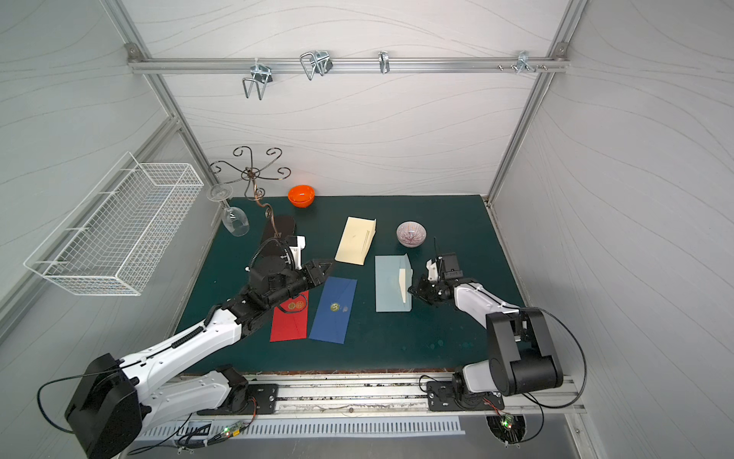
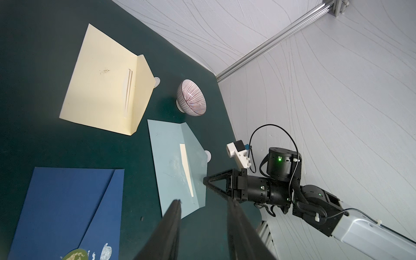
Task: Open the envelope
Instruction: Place the envelope at the center of the board, then pick up the envelope from the center of the board.
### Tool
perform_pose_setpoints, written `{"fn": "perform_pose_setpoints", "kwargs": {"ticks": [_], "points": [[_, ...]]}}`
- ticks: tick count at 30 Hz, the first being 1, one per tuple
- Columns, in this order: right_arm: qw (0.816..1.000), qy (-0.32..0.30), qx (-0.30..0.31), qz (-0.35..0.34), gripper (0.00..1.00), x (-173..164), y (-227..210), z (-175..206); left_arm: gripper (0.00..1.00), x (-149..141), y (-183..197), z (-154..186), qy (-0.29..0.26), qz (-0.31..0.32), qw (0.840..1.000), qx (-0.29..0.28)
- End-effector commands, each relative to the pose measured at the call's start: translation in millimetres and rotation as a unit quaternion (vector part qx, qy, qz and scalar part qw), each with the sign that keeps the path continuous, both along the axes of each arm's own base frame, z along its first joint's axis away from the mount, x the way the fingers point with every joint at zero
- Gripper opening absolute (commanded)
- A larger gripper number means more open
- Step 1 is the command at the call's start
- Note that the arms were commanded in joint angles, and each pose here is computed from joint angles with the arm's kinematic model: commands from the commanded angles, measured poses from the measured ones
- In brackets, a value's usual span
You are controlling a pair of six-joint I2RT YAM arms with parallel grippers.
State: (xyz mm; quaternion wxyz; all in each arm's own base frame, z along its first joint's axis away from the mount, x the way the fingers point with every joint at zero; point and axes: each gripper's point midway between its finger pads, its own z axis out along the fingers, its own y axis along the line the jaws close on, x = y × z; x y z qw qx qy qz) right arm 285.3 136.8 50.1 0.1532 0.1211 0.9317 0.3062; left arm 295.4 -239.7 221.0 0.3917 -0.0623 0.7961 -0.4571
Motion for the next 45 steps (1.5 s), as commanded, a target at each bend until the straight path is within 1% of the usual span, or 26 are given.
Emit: {"fn": "perform_pose_setpoints", "kwargs": {"ticks": [1, 6, 9, 10, 12, 13, 14, 16, 23, 24, 25, 27, 30, 32, 34, 36, 38, 45], "points": [[1.000, -0.001, 0.003, -0.013, 0.30, -8.3, -7.2, 7.7, 0.38, 6.5, -0.3, 13.8, -0.029, 0.006, 0.999, -0.012], [0.999, -0.035, 0.001, -0.035, 0.39, -15.2, -17.7, 35.0, 0.37, 8.4, -0.1, 2.5, -0.015, 0.008, 1.000, 0.003], [0.998, -0.061, 0.026, -0.021, 0.46, -19.2, -11.0, 56.5, 0.38, 9.7, -0.9, -6.1, 0.006, 0.009, 1.000, 0.014], [0.997, -0.069, 0.042, -0.012, 0.50, -20.6, -6.2, 63.9, 0.38, 9.8, -0.9, -10.1, 0.014, 0.009, 1.000, 0.021], [0.994, -0.082, 0.076, 0.007, 0.62, -24.3, 4.4, 78.0, 0.38, 10.2, 1.4, -19.1, 0.029, 0.013, 0.999, 0.039], [0.992, -0.086, 0.094, 0.019, 0.70, -26.6, 10.3, 83.8, 0.38, 10.5, 3.4, -24.1, 0.036, 0.015, 0.998, 0.045], [0.989, -0.090, 0.110, 0.030, 0.76, -29.0, 16.2, 89.9, 0.38, 10.6, 5.7, -28.9, 0.044, 0.019, 0.998, 0.050], [0.986, -0.100, 0.125, 0.052, 0.80, -34.0, 27.3, 100.5, 0.38, 11.1, 12.1, -39.4, 0.060, 0.031, 0.996, 0.055], [0.974, -0.140, 0.122, 0.126, 0.83, -51.8, 67.8, 122.4, 0.38, 8.5, 31.0, -65.3, 0.104, 0.057, 0.991, 0.064], [0.973, -0.141, 0.121, 0.138, 0.83, -53.8, 74.1, 122.9, 0.39, 7.1, 33.4, -69.6, 0.120, 0.059, 0.989, 0.061], [0.972, -0.142, 0.119, 0.146, 0.83, -55.1, 78.7, 123.0, 0.42, 6.4, 37.3, -74.3, 0.141, 0.066, 0.986, 0.056], [0.969, -0.138, 0.114, 0.168, 0.83, -58.9, 91.6, 121.6, 0.42, 5.9, 43.3, -83.6, 0.180, 0.070, 0.980, 0.041], [0.967, -0.133, 0.102, 0.193, 0.83, -62.4, 110.1, 116.6, 0.42, 3.1, 46.2, -91.9, 0.210, 0.055, 0.976, 0.029], [0.965, -0.125, 0.095, 0.208, 0.83, -64.2, 122.5, 111.5, 0.41, -0.2, 50.3, -99.3, 0.223, 0.058, 0.972, 0.038], [0.967, -0.108, 0.080, 0.218, 0.83, -65.0, 132.6, 101.1, 0.41, -2.9, 51.7, -103.3, 0.225, 0.056, 0.972, 0.045], [0.969, -0.079, 0.068, 0.223, 0.83, -64.6, 140.7, 86.9, 0.41, -5.8, 53.1, -109.5, 0.229, 0.055, 0.971, 0.051], [0.968, -0.051, 0.072, 0.236, 0.82, -66.5, 150.5, 77.4, 0.41, -8.6, 54.1, -117.7, 0.238, 0.051, 0.968, 0.062], [0.967, 0.015, 0.056, 0.249, 0.80, -68.0, 169.9, 49.3, 0.40, -11.9, 41.2, -138.8, 0.269, 0.011, 0.960, 0.069]]}}
